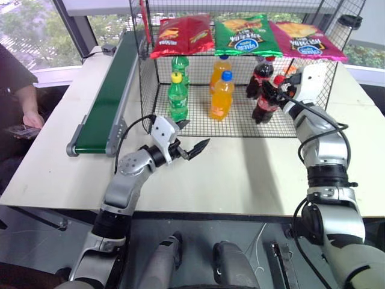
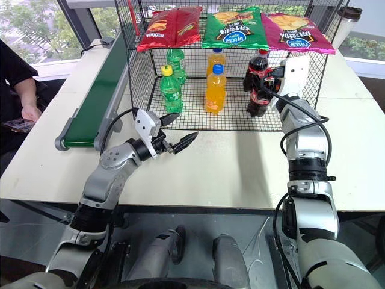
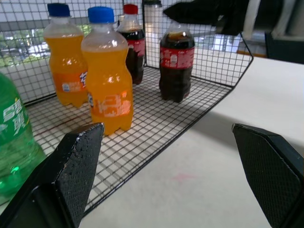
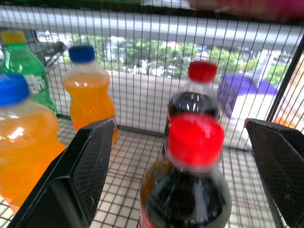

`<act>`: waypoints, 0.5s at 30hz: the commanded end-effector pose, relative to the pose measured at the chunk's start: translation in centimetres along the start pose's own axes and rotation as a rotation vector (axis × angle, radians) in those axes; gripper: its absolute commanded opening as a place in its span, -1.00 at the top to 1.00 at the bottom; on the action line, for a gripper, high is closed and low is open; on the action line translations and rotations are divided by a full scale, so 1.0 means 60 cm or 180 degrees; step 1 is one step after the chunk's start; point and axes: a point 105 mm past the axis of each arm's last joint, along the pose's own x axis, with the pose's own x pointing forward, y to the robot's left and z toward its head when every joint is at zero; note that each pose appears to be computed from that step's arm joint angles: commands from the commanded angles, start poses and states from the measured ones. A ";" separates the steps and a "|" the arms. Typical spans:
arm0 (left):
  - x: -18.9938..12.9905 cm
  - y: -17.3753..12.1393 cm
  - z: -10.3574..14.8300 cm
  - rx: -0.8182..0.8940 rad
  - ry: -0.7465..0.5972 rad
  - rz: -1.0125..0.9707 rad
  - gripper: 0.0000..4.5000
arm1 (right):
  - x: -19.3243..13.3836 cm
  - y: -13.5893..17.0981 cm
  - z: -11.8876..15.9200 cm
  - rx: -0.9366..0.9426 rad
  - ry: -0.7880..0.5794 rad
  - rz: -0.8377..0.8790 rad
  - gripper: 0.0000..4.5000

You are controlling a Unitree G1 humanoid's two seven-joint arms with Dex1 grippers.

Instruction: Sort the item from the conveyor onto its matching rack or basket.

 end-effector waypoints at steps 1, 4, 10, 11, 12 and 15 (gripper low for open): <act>-0.006 0.000 0.007 0.0027 -0.0033 0.0037 -1.00 | -0.027 -0.019 0.044 -0.0025 -0.0196 -0.0067 -0.98; -0.014 -0.001 0.002 -0.0116 -0.0031 0.0073 -1.00 | -0.054 -0.018 0.022 0.0148 -0.0052 -0.0025 -0.98; -0.039 0.014 -0.024 -0.0253 0.0164 0.0271 -1.00 | -0.120 0.050 -0.028 0.0553 0.0194 0.0657 -0.98; -0.042 0.016 -0.027 -0.0303 0.0186 0.0297 -1.00 | -0.132 0.068 -0.037 0.0626 0.0251 0.0817 -0.98; -0.043 0.018 -0.029 -0.0344 0.0196 0.0319 -1.00 | -0.141 0.084 -0.045 0.0678 0.0295 0.0948 -0.98; -0.049 0.027 -0.033 -0.0429 0.0228 0.0441 -1.00 | -0.174 0.146 -0.074 0.0834 0.0481 0.1407 -0.98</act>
